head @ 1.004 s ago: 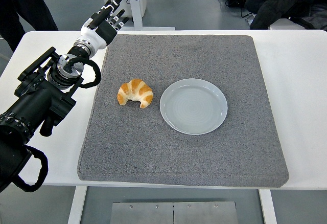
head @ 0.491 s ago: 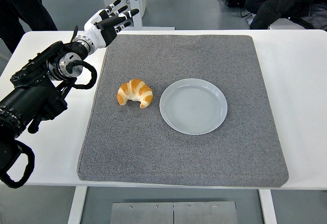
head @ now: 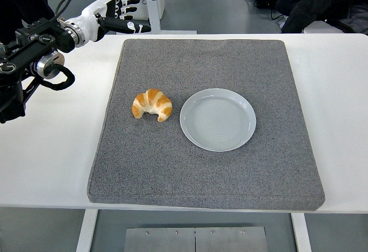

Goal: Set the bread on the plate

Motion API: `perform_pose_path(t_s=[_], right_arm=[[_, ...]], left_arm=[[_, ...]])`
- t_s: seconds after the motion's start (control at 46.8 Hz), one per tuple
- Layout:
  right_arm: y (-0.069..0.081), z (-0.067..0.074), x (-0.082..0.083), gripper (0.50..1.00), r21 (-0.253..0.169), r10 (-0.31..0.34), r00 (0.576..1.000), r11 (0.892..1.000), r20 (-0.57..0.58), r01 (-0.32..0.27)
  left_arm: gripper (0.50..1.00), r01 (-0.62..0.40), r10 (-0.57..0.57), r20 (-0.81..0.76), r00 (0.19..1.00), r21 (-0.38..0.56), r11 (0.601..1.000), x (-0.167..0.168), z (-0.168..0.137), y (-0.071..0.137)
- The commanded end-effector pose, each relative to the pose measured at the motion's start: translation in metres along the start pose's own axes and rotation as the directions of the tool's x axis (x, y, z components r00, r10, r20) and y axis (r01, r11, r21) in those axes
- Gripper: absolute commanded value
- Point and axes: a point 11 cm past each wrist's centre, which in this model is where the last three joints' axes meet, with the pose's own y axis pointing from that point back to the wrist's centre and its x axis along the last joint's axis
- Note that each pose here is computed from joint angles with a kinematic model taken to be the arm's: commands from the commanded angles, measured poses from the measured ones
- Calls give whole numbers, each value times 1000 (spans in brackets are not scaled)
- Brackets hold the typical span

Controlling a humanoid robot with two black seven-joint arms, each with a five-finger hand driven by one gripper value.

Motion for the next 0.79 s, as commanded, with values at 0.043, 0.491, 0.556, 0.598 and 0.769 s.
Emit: perform_pose_path(t_s=[0.043,0.491,0.556,0.598,0.769], right_arm=[[0,0,0,1000,0,0,1000,1000,0,0],[0,0,0,1000,0,0,1000,1000,0,0],[0,0,0,1000,0,0,1000,1000,0,0],[0,0,0,1000,0,0,1000,1000,0,0],[0,0,0,1000,0,0,1000,1000,0,0]], left_arm=[[974,30,-30,116,993,3,1000,-7,2,2],[974,222,-224,558,799,72,972,-52,-2,37],[974,230,-230,602,765,79,970,-57,-4,38],[974,233,-236,628,742,88,968,-60,-8,40],[974,238,-242,703,668,107,965,-71,-17,46]])
